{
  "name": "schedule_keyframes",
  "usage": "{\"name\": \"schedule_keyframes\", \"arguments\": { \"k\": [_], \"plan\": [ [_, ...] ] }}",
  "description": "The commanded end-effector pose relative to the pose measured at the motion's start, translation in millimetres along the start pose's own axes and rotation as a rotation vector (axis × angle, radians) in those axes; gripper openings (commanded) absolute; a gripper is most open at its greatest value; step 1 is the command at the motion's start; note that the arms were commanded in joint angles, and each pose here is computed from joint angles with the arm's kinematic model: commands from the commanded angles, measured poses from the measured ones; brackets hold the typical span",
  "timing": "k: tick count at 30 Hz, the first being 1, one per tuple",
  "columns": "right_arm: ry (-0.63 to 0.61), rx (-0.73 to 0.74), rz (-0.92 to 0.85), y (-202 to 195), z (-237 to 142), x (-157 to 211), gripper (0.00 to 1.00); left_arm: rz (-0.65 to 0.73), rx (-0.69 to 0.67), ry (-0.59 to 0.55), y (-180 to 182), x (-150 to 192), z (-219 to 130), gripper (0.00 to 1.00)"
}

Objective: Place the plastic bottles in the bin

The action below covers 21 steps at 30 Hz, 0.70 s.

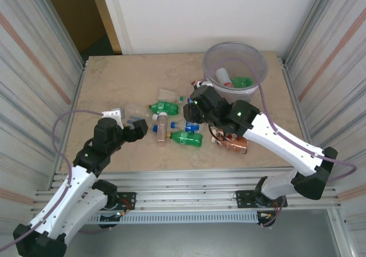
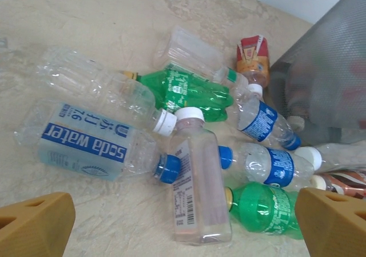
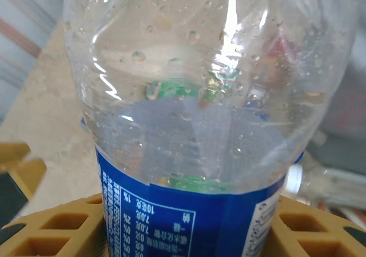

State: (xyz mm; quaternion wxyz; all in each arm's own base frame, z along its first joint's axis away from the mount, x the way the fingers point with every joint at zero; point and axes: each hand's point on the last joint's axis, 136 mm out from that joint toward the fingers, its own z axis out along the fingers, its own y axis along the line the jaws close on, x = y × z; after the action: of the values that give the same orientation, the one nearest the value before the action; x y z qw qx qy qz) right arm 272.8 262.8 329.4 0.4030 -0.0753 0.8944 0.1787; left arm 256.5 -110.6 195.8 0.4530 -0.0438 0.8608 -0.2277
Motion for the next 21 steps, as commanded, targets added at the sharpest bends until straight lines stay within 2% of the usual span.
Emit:
{"name": "schedule_keyframes", "arguments": {
  "k": [1,6,11,18,21],
  "plan": [
    [-0.076,0.033,-0.019,-26.3,-22.7,-37.1,0.37,0.021,0.085,-0.016,-19.0,-12.7,-4.6,0.99],
    [-0.178,0.031,0.056,-64.5,-32.6,-86.1,0.38,0.048,0.100,-0.001,-22.2,-11.5,-2.3,0.99],
    [-0.221,0.090,0.092,-105.1,-27.4,-120.4,0.38,0.047,0.114,-0.011,-23.1,-10.6,-0.5,0.99],
    [-0.188,0.156,0.109,-149.4,5.7,-145.6,0.39,0.039,0.128,-0.022,-23.6,-8.7,-1.1,0.99],
    [-0.132,0.197,0.090,-164.2,28.6,-144.6,0.39,0.026,0.140,-0.018,-24.6,-6.5,0.2,0.99]
  ]
}}
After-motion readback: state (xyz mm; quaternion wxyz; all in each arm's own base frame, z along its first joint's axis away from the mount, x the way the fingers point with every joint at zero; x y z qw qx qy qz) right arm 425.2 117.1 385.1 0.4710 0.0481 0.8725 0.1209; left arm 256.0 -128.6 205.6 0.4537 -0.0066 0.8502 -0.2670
